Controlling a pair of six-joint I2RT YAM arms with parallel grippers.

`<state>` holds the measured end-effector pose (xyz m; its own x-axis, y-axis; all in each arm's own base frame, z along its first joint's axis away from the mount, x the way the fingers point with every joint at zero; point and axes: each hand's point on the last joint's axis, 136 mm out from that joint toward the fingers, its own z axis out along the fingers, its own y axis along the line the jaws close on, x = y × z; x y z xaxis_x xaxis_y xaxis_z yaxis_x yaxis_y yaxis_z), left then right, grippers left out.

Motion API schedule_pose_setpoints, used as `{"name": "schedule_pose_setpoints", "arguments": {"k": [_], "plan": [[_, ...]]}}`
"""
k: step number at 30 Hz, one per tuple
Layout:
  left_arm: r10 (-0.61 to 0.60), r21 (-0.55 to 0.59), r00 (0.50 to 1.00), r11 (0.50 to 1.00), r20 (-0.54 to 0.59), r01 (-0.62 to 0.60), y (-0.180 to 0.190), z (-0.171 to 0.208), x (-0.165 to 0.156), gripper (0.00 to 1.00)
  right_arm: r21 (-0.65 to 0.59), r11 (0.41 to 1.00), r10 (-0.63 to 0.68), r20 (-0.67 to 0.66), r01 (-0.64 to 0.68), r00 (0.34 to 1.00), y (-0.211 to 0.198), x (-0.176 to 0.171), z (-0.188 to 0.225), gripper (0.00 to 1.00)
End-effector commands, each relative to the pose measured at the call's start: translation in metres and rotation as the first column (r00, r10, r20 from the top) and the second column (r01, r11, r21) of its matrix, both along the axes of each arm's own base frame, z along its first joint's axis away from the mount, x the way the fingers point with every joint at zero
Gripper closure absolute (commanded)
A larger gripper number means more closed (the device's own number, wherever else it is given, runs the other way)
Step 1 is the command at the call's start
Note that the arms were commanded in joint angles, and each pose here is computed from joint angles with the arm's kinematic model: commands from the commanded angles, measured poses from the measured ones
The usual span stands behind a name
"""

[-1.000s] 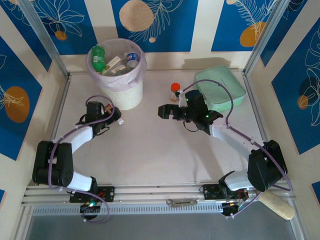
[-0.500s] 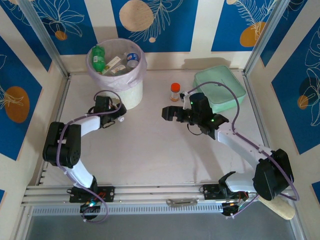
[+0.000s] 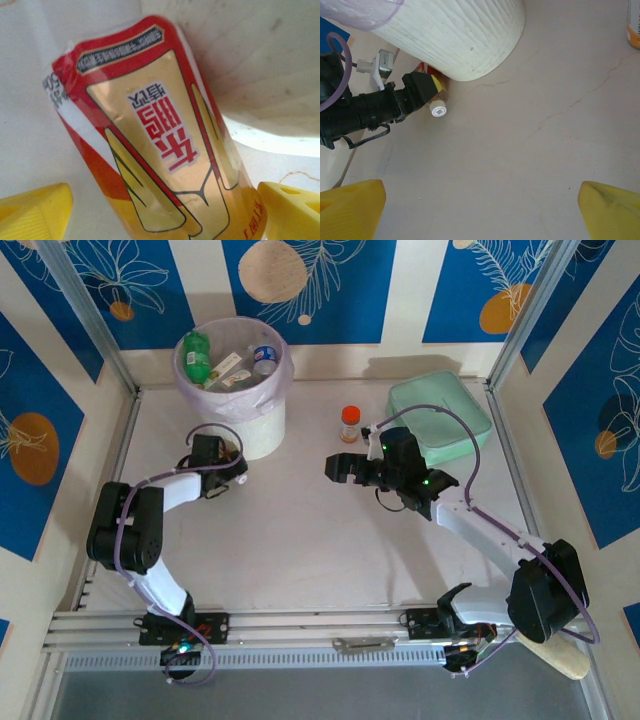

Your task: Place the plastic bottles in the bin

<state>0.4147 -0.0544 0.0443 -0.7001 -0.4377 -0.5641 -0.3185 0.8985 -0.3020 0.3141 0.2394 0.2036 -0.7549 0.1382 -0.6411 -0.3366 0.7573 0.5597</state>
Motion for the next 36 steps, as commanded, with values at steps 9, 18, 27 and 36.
{"name": "schedule_pose_setpoints", "arguments": {"k": [9,18,27,36], "plan": [[0.06,0.061,0.998,0.996,0.007,-0.06,0.021,0.002,-0.004,0.12,0.005,1.0,-0.011,0.011,0.011,1.0,-0.005,-0.003,0.004,0.01],[0.069,0.047,0.998,0.997,0.014,-0.069,0.031,0.0,0.01,0.25,0.001,1.0,-0.016,0.016,0.015,1.0,-0.007,-0.004,0.006,0.01],[0.053,0.06,0.998,0.997,0.017,-0.054,0.033,0.0,0.008,0.38,0.006,1.0,-0.016,0.016,0.015,1.0,-0.006,-0.004,0.007,0.01],[0.056,0.061,0.998,0.996,0.033,-0.058,0.037,0.004,-0.001,0.55,0.012,1.0,-0.012,0.016,0.012,1.0,-0.005,-0.003,0.008,0.01]]}}
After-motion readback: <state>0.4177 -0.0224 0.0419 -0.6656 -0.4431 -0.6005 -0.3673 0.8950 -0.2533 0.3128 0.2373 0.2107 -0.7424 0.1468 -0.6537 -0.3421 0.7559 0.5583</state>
